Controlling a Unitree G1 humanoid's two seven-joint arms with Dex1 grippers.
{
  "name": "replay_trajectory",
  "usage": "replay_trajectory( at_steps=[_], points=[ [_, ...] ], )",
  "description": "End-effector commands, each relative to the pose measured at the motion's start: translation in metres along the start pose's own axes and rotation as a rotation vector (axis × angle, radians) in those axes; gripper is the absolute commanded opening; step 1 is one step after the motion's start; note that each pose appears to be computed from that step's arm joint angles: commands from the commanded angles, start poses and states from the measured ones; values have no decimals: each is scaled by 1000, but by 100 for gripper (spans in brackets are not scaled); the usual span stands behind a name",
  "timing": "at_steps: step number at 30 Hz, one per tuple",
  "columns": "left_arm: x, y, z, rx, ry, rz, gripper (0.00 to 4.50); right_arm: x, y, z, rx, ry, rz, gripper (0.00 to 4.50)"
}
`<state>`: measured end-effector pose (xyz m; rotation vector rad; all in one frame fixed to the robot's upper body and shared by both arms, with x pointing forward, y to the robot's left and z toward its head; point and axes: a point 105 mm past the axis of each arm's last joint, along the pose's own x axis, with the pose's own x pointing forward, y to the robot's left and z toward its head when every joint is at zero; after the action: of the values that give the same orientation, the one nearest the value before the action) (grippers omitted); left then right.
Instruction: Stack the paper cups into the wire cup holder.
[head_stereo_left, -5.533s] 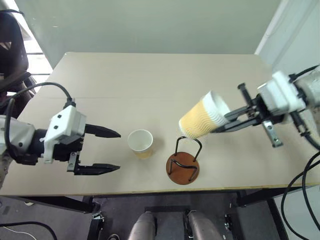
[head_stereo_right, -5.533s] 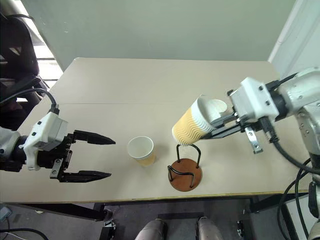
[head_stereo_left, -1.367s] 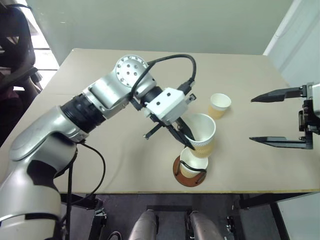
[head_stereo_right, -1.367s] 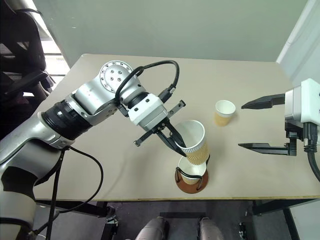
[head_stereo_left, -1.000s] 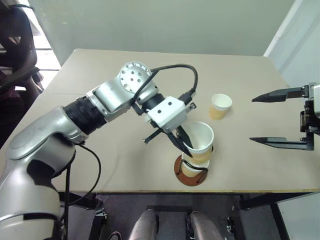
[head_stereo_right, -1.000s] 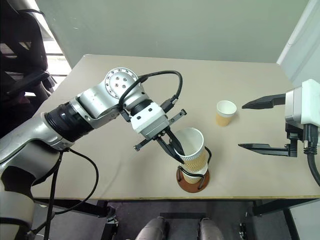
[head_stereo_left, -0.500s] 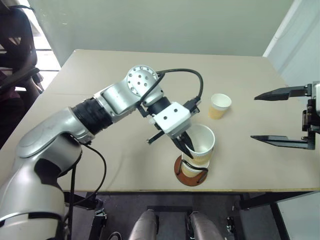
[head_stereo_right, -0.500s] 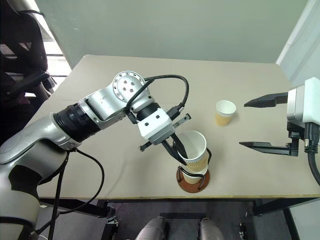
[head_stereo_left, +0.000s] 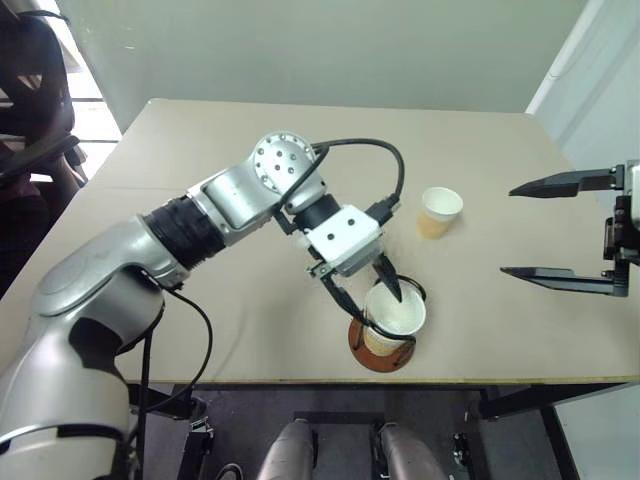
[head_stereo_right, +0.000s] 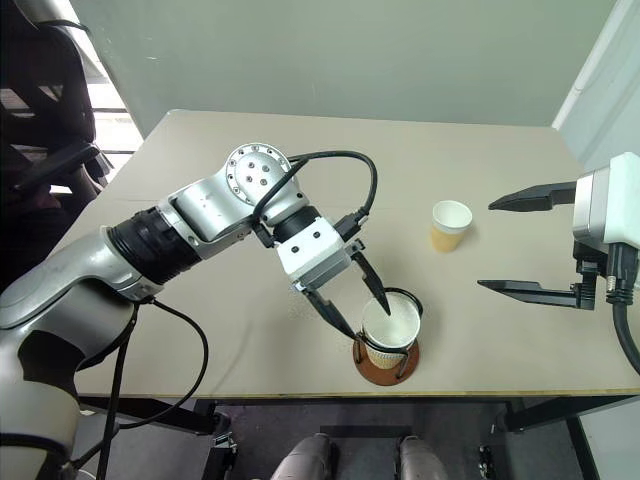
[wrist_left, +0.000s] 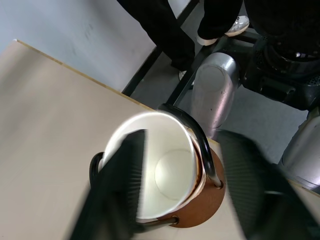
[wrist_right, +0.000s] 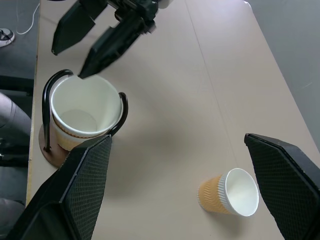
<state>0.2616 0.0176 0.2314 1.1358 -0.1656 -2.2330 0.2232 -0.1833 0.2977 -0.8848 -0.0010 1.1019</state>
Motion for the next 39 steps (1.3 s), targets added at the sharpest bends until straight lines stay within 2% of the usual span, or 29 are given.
replay_trajectory(
  at_steps=[1, 2, 3, 8, 10, 13, 15, 19, 27, 39],
  points=[
    [-2, 0, 1, 33, 16, -22, 392, -2, -1, 7, -36, -5, -13, 434],
    [-3, 1, 0, 37, 23, -18, 431, -2, -1, 7, -36, -5, -14, 434],
    [-3, 3, -1, 42, 30, -10, 446, -2, -1, 6, -36, -5, -13, 434],
    [-20, 23, 2, 67, 33, 116, 446, 0, -3, 4, -36, -6, -7, 434],
    [-45, 35, 11, 58, 4, 247, 446, 5, -8, -9, -41, 44, -10, 434],
    [-83, 35, 21, 1, -76, 421, 446, 15, -19, -36, -58, 149, -30, 434],
    [-100, 25, 16, -63, -100, 505, 446, 24, -26, -54, -62, 205, -40, 434],
    [-120, -11, -9, -227, -34, 665, 446, 53, -47, -82, -79, 268, -51, 434],
    [-110, -79, -6, -452, 14, 786, 446, 92, -68, -107, -81, 275, 40, 434],
    [-113, -109, 9, -557, 87, 967, 446, 140, -90, -136, -70, 351, 32, 434]
  ],
)
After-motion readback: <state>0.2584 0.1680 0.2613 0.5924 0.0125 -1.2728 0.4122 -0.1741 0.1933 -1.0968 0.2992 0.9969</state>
